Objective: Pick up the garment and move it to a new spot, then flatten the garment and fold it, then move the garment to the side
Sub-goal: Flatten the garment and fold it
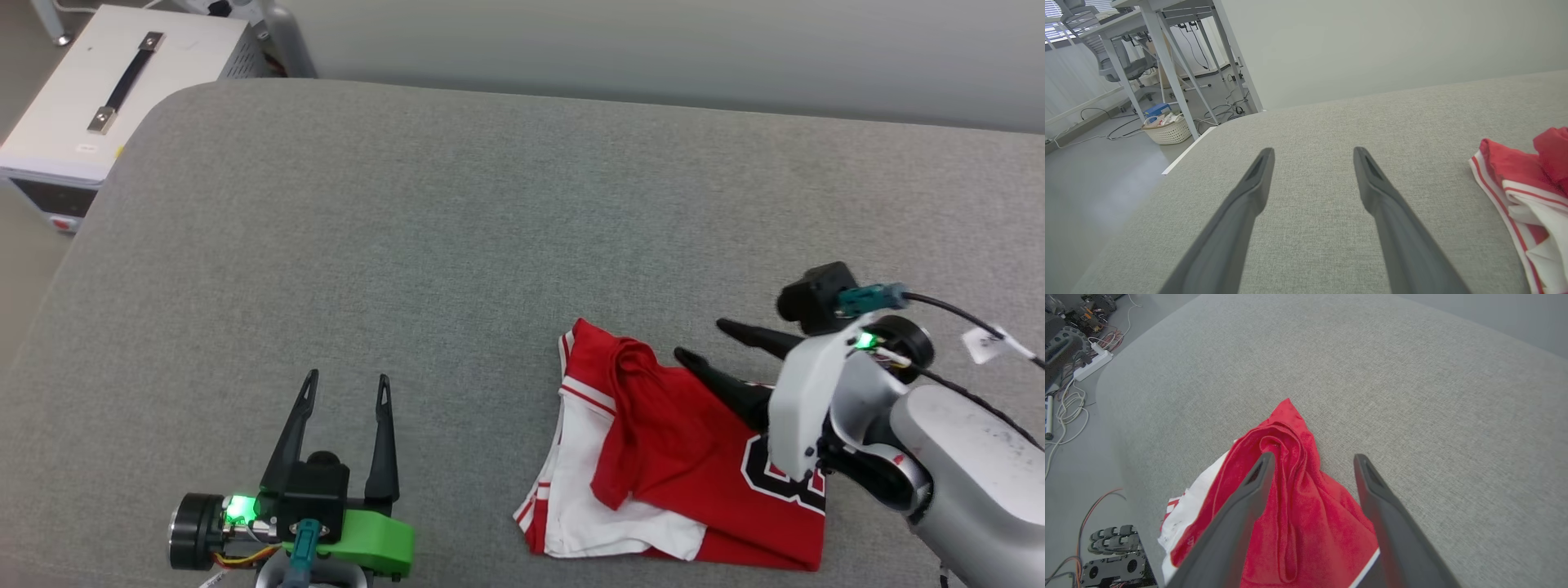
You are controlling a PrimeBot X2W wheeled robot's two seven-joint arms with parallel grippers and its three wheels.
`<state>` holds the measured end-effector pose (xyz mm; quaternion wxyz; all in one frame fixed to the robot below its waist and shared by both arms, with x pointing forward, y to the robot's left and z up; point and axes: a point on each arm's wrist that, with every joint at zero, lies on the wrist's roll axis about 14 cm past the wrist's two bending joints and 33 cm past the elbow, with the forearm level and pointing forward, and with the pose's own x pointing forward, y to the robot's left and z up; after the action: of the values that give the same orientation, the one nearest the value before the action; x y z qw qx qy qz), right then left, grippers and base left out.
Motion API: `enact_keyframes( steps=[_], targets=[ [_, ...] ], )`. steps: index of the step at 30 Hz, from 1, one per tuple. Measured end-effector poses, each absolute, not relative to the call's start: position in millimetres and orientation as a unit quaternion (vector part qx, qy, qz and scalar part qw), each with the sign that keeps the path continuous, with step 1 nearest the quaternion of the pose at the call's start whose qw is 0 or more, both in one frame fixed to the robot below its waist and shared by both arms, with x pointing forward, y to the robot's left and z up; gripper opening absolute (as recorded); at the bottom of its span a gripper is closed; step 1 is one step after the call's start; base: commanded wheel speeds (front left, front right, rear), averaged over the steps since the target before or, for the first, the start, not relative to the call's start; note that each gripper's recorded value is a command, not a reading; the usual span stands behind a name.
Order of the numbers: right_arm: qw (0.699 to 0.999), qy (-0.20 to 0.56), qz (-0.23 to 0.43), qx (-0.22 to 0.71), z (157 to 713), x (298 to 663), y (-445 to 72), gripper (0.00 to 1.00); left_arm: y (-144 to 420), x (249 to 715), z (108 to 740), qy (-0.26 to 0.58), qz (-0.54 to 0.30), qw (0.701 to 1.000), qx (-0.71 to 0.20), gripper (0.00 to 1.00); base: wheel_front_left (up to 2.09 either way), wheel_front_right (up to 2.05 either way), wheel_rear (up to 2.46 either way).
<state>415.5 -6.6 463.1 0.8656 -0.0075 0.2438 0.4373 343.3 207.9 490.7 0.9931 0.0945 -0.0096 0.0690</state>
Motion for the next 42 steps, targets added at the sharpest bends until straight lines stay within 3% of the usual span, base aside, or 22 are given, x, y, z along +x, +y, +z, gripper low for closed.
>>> enact_keyframes(
  steps=[7,14,21,30,42],
  targets=[
    [0.931,0.112,0.346,0.019,511,436,-69,1.0,194,348,493,-0.018,0.042,0.994,0.095,1.0,0.0,0.0,0.0],
    [0.974,-0.009,0.226,-0.003,538,430,-134,1.0,182,349,500,-0.032,0.018,0.995,0.096,1.0,0.0,0.0,0.0],
    [0.985,-0.088,0.144,-0.022,553,400,-164,1.0,176,344,508,-0.047,0.008,0.994,0.097,1.0,0.0,0.0,0.0],
    [0.987,-0.133,0.092,0.001,569,361,-163,1.0,184,332,513,-0.052,0.018,0.994,0.09,1.0,0.0,0.0,0.0],
    [0.99,-0.12,0.07,0.023,558,334,-164,1.0,187,323,519,-0.061,0.019,0.995,0.077,1.0,0.0,0.0,0.0]
  ],
)
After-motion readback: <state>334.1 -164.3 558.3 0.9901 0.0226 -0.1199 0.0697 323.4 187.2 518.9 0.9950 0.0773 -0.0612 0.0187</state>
